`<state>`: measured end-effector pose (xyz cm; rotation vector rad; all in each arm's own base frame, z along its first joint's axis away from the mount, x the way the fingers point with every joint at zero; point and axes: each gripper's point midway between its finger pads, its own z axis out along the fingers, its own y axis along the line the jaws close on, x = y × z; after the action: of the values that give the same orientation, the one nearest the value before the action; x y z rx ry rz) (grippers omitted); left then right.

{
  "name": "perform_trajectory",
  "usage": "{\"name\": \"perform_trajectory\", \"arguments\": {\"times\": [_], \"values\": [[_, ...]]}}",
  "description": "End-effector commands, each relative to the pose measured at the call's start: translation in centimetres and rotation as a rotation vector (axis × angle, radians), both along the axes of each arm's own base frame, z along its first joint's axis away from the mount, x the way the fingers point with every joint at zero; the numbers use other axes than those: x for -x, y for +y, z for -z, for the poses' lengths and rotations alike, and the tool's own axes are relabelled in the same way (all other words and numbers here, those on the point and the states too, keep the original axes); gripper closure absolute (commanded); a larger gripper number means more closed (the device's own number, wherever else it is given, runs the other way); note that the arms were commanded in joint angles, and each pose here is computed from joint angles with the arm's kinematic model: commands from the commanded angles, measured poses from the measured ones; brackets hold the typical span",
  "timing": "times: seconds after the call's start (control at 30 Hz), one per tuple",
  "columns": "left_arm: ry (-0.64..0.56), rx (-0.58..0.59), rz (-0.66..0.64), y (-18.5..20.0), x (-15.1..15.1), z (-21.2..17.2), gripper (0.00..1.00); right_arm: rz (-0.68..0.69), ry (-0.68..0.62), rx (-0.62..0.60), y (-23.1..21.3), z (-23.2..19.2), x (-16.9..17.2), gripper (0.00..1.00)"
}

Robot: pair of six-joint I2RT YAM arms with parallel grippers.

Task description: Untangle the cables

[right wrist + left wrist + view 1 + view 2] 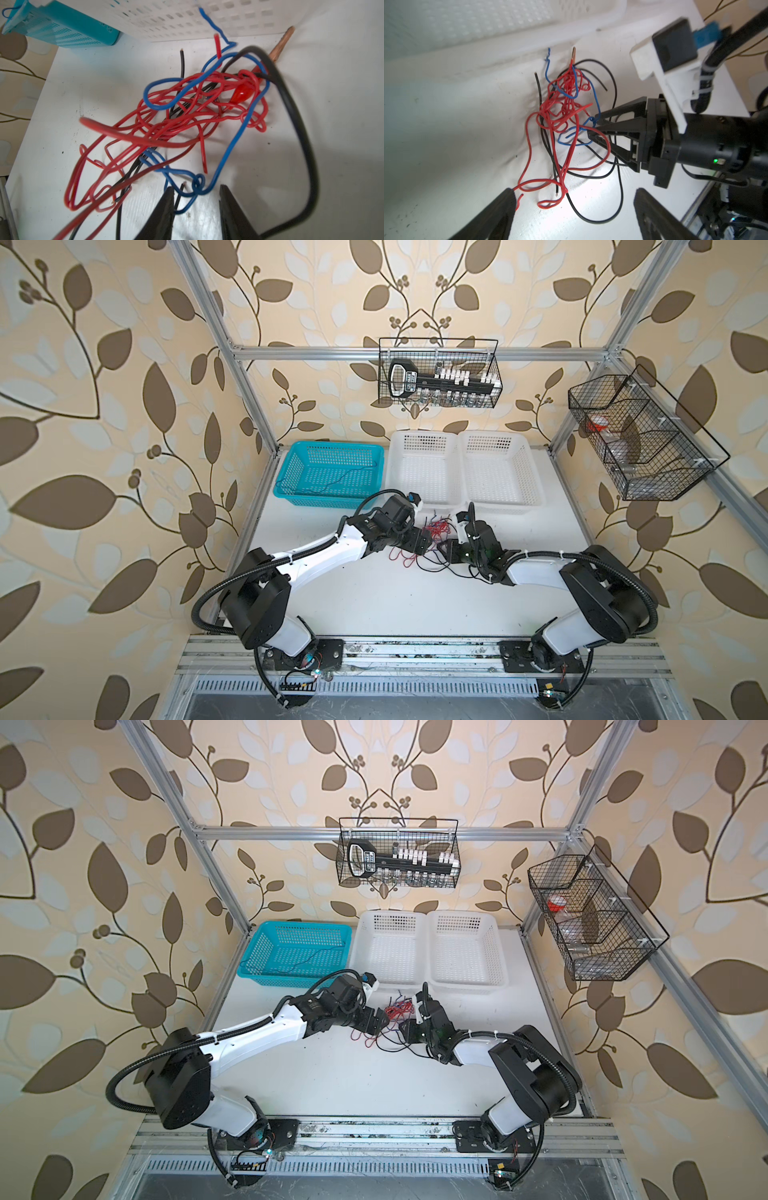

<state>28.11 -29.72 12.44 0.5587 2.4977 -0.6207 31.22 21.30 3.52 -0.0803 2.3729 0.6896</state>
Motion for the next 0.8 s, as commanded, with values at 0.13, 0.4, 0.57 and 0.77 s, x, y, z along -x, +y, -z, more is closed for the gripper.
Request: {"name": "perform_trajectory", "arguments": {"times": [0.13,0.4,0.57,0.77], "values": [[-0.025,-0.072,0.000,-0.6,-1.2,1.3,0.20,-0.011,-0.059,-0.085,1.4,-2.0,-1.3,0.71],[0.008,-0.114,-0.052,-0.8,-2.3,4.0,0.45,-0.007,-0.093,-0.074,0.8,-2.7,-1.6,0.88],[0.002,-0.164,-0.093,-0.1,-2.9,4.9,0.59,-0.015,-0.097,-0.082,0.7,-3.1,-1.5,0.99],[-0.004,-0.236,-0.148,0.9,-3.7,5.7,0.78,-0.015,-0.115,-0.064,-0.2,-5.1,-0.9,1.00]]}}
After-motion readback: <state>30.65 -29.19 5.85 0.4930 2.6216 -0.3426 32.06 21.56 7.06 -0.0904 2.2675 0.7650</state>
